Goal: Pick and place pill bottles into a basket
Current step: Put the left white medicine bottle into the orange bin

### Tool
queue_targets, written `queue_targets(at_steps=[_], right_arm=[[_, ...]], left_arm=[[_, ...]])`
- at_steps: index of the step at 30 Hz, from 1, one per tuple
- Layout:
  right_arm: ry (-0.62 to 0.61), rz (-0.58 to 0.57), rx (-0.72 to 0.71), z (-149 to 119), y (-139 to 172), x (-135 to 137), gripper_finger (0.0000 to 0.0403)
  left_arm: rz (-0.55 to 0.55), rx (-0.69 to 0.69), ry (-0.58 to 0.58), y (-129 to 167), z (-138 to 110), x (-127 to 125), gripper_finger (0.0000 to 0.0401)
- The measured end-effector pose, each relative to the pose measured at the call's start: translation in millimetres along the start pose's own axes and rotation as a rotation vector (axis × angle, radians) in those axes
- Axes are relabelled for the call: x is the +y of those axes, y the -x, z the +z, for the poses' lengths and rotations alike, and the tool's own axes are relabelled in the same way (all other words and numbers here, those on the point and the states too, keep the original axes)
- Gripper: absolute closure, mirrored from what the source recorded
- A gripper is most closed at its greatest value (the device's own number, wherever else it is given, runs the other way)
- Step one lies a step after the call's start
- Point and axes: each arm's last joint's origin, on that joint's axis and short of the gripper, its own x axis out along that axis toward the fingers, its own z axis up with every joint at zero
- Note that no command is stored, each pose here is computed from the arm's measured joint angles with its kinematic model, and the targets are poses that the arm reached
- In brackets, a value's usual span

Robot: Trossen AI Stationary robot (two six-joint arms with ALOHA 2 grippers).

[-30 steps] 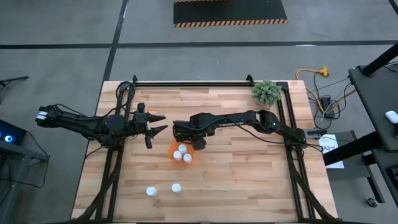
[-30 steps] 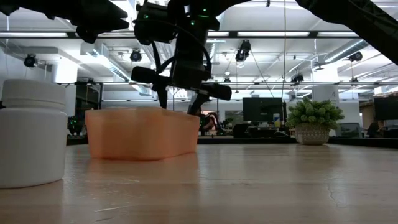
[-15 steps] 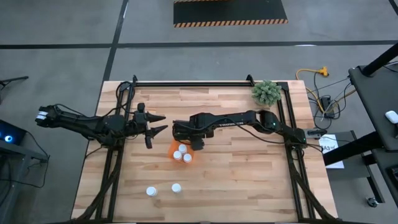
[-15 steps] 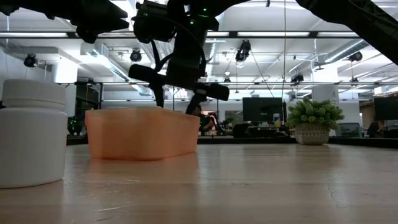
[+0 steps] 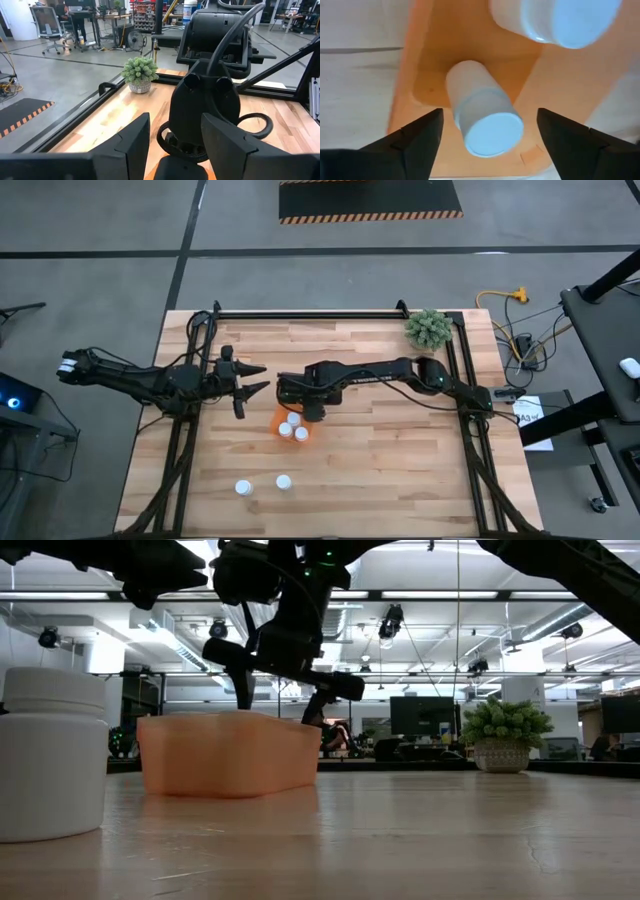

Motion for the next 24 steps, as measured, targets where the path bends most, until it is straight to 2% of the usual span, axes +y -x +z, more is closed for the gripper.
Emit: queue_targets(at_steps=[8, 15, 18, 24], right_arm=[[-0.174, -0.079, 0.093, -6, 21, -12, 0.0083], [-0.272, -0.011, 0.097, -9, 44, -9, 0.0088], [-0.384, 0.011, 0.093, -11, 51, -8, 0.0093], [-0.695, 0.145, -0.007, -16, 59, 3, 0.0103]], left_arm=[[0.000, 0.000, 0.000, 0, 0, 0, 0.0241], [0.000, 0.000, 0.000, 0, 0, 0, 0.0241], [0.000, 0.001, 0.000, 0, 0, 0, 0.0241], [0.001, 0.009, -0.005, -1, -2, -1, 0.0241]])
